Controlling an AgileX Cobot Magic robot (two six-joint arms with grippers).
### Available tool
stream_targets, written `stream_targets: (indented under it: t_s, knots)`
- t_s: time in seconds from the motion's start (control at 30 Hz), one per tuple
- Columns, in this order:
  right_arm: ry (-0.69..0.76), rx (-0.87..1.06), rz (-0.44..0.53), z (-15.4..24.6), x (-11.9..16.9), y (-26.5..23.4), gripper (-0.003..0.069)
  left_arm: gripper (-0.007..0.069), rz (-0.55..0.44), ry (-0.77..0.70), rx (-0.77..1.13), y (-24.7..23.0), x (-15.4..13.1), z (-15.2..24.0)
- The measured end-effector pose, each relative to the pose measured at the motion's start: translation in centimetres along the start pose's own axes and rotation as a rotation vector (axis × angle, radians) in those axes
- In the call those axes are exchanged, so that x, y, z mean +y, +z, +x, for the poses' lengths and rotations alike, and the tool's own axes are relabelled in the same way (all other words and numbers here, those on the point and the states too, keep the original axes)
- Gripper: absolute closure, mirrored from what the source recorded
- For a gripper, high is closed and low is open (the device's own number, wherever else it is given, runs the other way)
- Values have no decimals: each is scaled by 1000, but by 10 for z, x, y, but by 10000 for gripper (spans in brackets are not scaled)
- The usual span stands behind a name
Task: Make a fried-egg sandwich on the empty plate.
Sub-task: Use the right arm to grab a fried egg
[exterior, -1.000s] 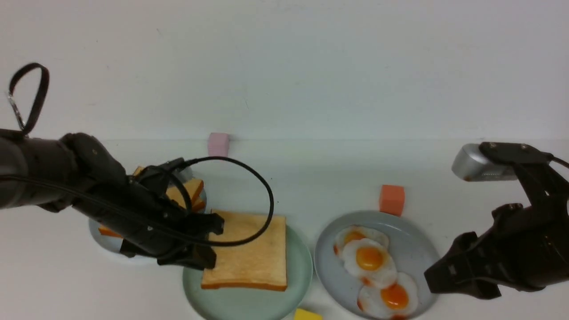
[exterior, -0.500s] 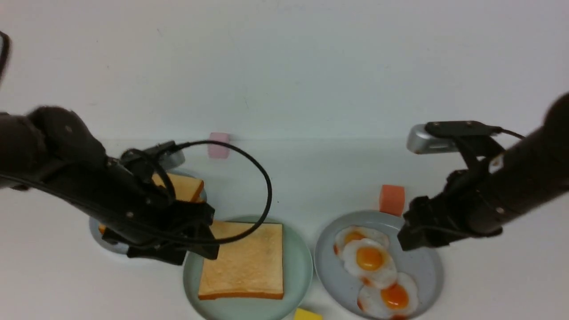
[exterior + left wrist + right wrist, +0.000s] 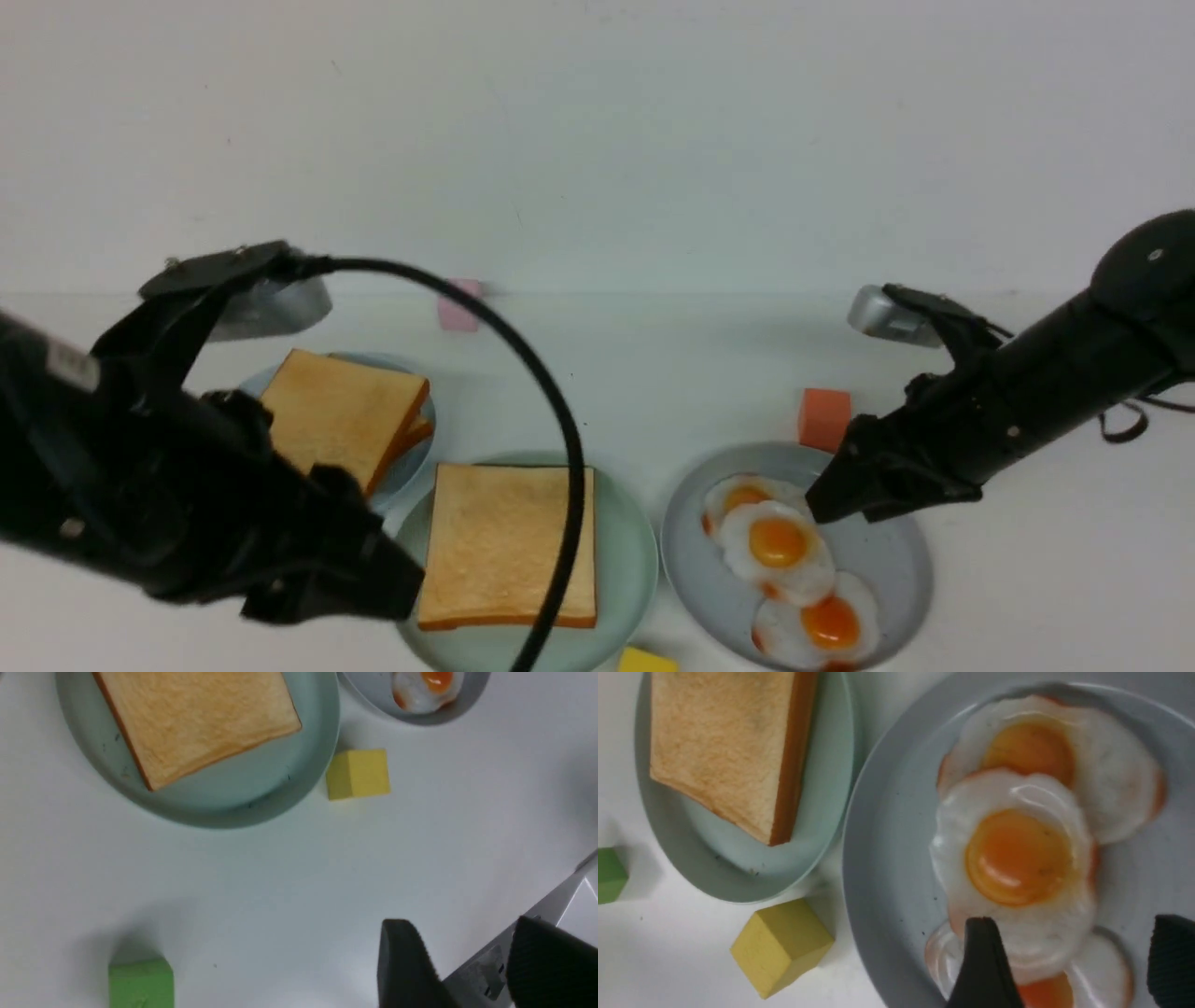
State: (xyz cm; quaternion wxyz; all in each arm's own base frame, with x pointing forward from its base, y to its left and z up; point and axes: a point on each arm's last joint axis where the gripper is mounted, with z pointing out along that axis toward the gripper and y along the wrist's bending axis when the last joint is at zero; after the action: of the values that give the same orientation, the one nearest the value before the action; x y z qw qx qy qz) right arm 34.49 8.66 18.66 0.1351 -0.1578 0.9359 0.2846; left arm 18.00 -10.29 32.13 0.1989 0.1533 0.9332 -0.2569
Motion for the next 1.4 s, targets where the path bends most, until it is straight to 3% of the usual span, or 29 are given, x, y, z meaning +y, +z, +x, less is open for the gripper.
stream_targets:
  t_s: [0.17, 0.3, 0.43, 0.57, 0.67, 1.03, 1.17, 1.4]
  knots:
    - [30, 44, -23, 4, -13, 22, 194, 398, -39, -6, -4, -1, 3, 3]
    - [49, 59, -37, 6, -20, 33, 229, 408, -43, -7, -6, 0, 4, 3]
    - [55, 57, -35, 6, -21, 35, 344, 408, -43, -7, -6, 0, 4, 3]
    - [61, 48, -37, 5, -21, 35, 607, 407, -50, -3, -5, 0, 4, 3]
    - [62, 49, -39, 5, -21, 35, 666, 405, -56, 0, -4, 0, 5, 3]
    - [1, -37, -28, -4, 2, 0, 667, 392, -61, 3, -1, 0, 5, 4]
    - [10, -20, -21, -2, 2, -1, 633, 388, -61, 3, 0, 0, 5, 4]
    - [47, 22, -39, 0, -6, 12, 414, 387, -61, 1, 1, 0, 5, 4]
